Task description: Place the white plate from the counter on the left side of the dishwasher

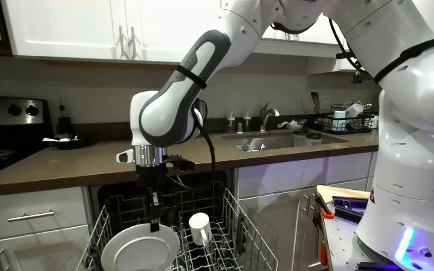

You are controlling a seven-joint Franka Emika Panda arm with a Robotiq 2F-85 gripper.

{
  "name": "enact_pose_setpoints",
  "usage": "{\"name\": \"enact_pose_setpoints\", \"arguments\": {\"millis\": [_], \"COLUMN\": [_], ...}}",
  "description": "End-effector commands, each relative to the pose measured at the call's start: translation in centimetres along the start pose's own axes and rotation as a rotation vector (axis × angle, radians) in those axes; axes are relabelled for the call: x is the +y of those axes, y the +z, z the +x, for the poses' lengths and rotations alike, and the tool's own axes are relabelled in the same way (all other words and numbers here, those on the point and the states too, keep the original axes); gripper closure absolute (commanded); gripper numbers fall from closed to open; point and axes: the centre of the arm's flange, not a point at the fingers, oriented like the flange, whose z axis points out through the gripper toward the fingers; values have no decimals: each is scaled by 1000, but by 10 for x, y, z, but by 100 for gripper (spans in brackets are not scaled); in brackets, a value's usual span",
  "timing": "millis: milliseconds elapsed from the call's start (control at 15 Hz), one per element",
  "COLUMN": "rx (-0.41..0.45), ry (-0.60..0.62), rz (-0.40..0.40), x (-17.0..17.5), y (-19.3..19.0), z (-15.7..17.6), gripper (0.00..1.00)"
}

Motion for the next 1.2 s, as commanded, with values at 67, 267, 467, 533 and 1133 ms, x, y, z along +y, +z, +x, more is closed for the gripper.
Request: {"name": "enact_pose_setpoints", "arguments": {"millis": [67,267,467,533,1133], "rx": [39,38,40,36,46], "ry": [-15,-14,-14,-14,-6], "rz": [34,54,78,85,130], "x": [12,18,24,26,46], "y": [6,21,39,45,80], "z": [6,9,14,15,23], "gripper": [95,95,95,95,95]}}
